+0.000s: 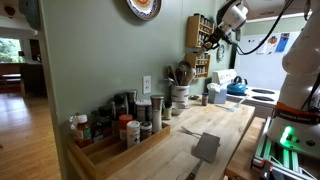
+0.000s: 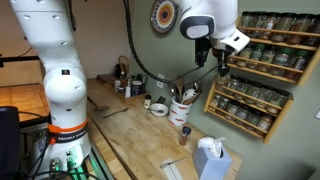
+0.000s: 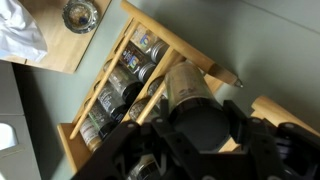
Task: Move the spice bottle to the bottom rack
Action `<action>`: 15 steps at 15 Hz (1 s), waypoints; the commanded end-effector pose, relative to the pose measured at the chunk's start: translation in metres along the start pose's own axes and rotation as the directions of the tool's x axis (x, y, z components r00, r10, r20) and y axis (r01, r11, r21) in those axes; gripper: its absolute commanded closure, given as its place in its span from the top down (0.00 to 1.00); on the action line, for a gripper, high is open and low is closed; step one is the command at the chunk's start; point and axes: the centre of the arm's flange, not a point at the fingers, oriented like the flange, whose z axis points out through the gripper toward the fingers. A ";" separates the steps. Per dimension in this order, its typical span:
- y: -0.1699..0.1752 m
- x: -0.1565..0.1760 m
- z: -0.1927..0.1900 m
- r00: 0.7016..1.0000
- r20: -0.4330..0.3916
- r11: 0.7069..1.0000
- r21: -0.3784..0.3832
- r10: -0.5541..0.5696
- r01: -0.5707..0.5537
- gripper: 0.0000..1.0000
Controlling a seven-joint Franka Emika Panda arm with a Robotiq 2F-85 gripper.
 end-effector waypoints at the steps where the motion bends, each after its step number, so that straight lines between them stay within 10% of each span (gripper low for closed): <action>1: -0.005 0.011 0.009 0.999 -0.018 0.999 0.032 0.044 -0.043 0.31; 15: -0.014 0.015 0.042 0.997 0.017 0.997 0.001 0.075 -0.075 0.31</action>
